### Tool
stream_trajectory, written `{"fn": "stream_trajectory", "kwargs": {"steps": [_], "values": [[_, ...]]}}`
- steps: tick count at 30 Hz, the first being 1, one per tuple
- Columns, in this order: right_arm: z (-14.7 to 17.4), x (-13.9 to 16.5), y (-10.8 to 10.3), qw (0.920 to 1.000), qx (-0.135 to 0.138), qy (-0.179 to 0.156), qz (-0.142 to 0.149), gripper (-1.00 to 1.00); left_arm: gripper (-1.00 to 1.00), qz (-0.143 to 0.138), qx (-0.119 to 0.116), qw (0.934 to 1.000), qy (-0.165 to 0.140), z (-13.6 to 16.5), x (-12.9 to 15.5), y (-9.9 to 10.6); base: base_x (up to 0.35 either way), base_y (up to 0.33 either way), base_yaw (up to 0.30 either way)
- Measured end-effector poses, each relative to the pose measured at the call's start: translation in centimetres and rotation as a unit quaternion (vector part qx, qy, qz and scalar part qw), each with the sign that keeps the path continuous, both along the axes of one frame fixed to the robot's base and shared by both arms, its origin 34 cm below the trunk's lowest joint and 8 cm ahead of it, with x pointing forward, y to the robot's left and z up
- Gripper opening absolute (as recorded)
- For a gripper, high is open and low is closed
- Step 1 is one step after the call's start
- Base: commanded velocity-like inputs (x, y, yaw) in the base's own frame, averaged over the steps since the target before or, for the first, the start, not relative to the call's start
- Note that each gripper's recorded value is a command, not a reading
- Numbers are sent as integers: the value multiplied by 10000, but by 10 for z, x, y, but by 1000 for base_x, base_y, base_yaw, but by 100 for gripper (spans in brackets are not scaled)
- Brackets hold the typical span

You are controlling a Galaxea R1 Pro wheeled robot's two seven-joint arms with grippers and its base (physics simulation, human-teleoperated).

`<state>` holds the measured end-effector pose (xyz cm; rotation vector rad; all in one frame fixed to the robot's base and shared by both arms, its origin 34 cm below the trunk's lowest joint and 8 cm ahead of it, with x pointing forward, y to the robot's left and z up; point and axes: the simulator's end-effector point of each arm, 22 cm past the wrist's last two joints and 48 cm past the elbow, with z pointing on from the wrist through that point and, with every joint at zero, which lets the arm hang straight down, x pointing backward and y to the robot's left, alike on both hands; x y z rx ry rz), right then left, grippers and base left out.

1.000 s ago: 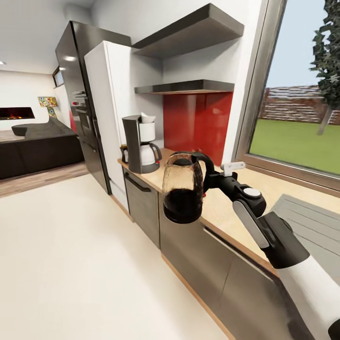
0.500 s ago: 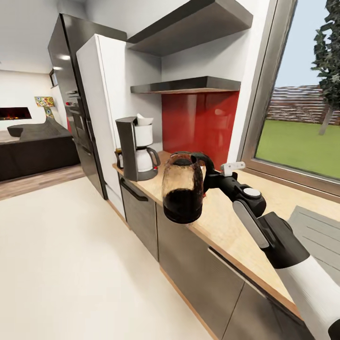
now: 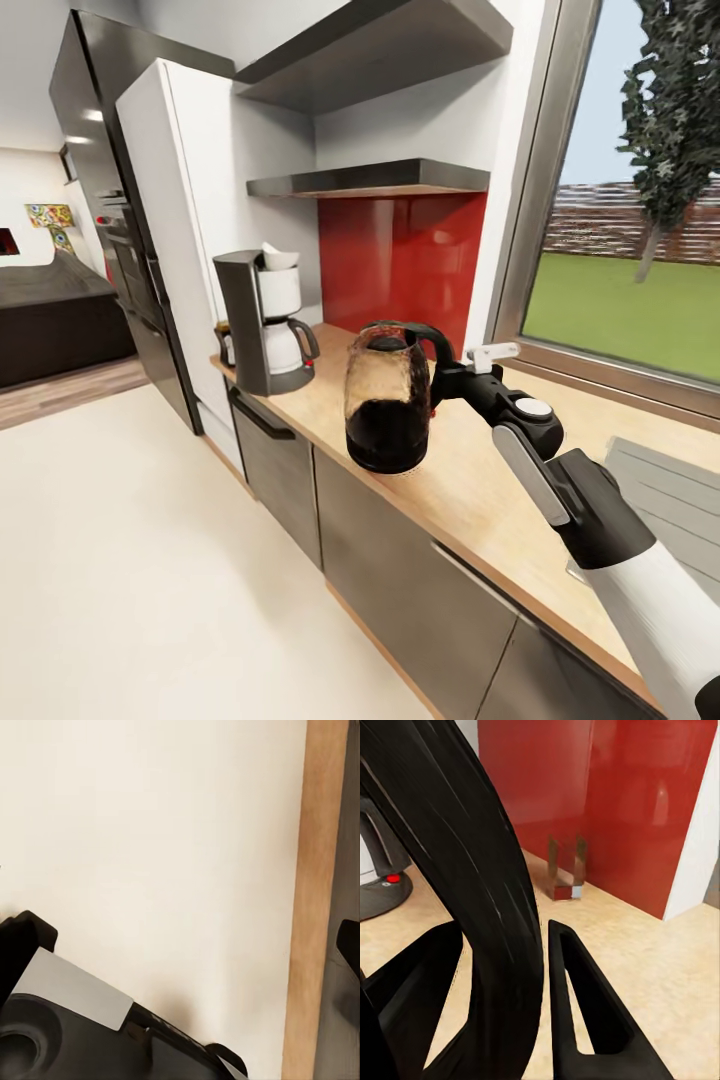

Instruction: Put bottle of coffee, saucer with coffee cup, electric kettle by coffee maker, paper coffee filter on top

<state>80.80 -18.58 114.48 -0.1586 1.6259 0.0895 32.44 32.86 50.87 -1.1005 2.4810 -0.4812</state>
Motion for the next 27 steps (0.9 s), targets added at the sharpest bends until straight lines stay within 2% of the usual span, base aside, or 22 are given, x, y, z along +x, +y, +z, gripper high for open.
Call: {"fn": "stream_trajectory", "kwargs": {"steps": [14, 23, 27], "values": [[0, 0, 1, 10000, -7, 2, 8, -100, 100, 1, 2, 10000, 3, 0, 0, 1, 259, 244, -11], [-1, 0, 1, 10000, -10, 5, 8, -100, 100, -1, 3, 10000, 6, 0, 0, 1, 61, 77, -257], [0, 0, 0, 10000, -7, 1, 2, -100, 100, 0, 2, 10000, 3, 0, 0, 1, 170, 168, -131]]}}
